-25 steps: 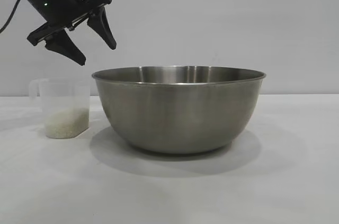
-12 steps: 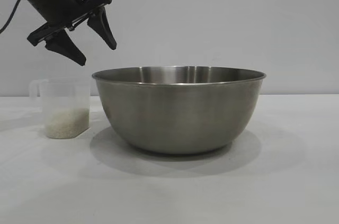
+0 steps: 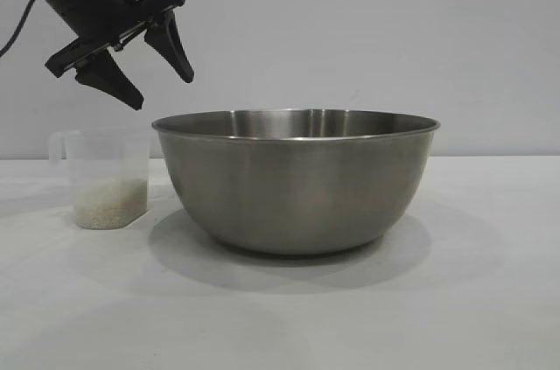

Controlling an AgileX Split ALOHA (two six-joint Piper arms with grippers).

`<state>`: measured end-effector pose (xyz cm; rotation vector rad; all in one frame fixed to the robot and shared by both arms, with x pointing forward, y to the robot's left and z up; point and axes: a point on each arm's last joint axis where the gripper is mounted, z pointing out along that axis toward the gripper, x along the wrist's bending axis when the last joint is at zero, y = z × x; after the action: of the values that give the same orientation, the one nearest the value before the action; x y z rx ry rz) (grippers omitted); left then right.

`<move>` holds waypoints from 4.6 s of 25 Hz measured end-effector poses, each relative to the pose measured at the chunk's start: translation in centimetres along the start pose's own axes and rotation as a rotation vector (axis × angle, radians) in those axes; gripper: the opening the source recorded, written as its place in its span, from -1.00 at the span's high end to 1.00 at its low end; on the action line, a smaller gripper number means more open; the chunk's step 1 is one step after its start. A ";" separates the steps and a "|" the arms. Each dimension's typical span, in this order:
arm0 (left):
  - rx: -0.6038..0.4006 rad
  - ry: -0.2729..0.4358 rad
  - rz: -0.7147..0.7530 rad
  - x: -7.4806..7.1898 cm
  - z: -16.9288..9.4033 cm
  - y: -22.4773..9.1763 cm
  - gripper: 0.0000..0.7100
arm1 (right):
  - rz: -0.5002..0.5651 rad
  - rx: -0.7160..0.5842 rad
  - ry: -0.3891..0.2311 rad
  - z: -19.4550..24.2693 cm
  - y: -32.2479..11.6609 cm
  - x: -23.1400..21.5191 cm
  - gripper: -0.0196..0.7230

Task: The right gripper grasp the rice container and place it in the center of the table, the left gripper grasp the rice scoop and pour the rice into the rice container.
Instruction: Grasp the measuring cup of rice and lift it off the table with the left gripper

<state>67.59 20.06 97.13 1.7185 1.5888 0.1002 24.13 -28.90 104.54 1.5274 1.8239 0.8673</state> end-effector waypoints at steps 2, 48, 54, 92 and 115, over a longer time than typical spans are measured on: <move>0.002 -0.001 0.000 0.0 0.0 0.0 -0.30 | -0.003 -0.003 -0.009 0.2 -0.1 -0.1 -0.55; 0.180 0.113 0.270 -2.3 -7.4 0.2 -0.30 | 0.032 -0.008 -0.008 0.2 0.0 -0.1 -0.55; 0.344 0.181 0.233 -2.6 -10.1 -0.9 -0.30 | 0.032 -0.008 -0.008 0.2 0.0 -0.1 -0.55; -0.354 0.353 0.179 0.7 -16.4 -20.5 -0.15 | 0.031 -0.010 -0.011 0.2 0.0 -0.1 -0.55; -0.492 0.246 0.407 2.1 -11.2 -25.1 0.00 | 0.032 -0.010 -0.012 0.2 0.0 -0.1 -0.55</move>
<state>41.56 25.12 89.51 1.6419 1.2162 0.8589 24.31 -28.98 104.38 1.5566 1.7885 0.8790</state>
